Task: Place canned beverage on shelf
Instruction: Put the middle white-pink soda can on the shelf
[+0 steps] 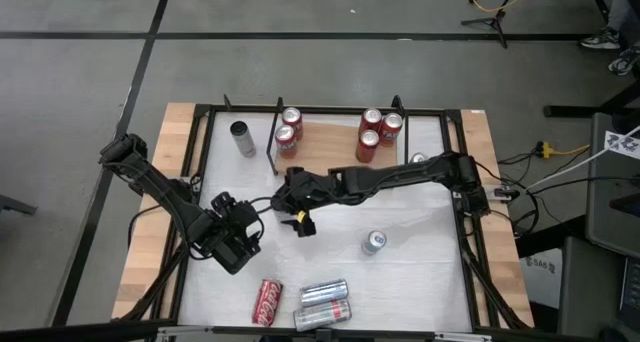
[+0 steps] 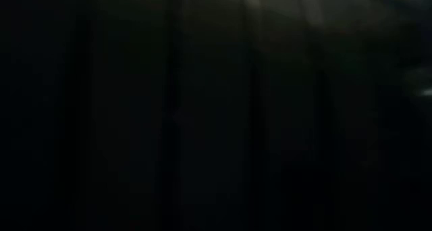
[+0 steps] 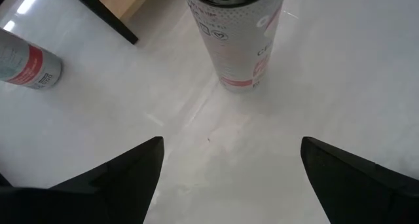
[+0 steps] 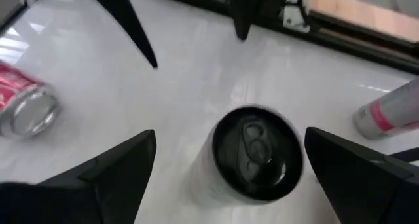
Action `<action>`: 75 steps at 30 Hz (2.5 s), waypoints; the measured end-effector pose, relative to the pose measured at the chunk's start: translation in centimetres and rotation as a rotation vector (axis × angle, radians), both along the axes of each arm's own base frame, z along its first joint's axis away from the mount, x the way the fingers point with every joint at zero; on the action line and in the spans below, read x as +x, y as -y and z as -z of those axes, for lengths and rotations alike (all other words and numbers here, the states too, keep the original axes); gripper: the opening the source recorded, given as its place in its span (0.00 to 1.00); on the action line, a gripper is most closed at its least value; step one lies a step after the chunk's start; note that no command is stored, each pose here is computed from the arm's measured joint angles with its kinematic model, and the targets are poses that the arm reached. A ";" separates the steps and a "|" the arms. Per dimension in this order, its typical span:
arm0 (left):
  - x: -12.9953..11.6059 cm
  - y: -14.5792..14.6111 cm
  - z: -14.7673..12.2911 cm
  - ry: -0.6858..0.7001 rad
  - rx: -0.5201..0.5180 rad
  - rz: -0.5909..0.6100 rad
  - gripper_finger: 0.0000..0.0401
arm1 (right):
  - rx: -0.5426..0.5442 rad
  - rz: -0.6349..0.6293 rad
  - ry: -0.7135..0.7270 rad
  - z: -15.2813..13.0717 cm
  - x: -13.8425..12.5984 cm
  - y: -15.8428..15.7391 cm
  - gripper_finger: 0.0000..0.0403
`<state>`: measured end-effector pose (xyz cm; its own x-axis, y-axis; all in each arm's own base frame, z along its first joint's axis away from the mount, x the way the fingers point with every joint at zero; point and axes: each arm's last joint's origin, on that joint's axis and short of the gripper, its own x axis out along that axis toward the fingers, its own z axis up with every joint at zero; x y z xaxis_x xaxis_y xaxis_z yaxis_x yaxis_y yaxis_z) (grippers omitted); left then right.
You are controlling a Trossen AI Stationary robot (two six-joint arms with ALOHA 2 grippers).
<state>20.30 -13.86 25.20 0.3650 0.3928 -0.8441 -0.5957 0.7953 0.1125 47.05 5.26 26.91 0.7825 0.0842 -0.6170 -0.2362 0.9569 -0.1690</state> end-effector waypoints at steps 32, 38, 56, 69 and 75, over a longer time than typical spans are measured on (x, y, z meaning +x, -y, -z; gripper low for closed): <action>0.2 0.1 0.0 0.019 -0.009 0.001 0.88 | -0.001 0.034 0.032 1.6 0.2 1.6 0.95; 0.2 0.1 0.0 0.022 -0.010 0.001 0.88 | 0.019 0.017 0.000 3.1 0.7 1.8 0.95; 0.3 0.2 0.0 0.031 -0.011 0.001 0.88 | 0.003 0.030 -0.042 4.3 0.9 1.8 0.80; 0.4 -0.1 -0.1 0.055 0.027 -0.005 0.88 | -0.001 0.029 -0.111 2.1 0.4 1.8 0.57; 0.7 -0.5 -0.2 0.086 0.076 -0.019 0.88 | -0.007 0.029 -0.184 -1.6 -0.3 1.9 0.61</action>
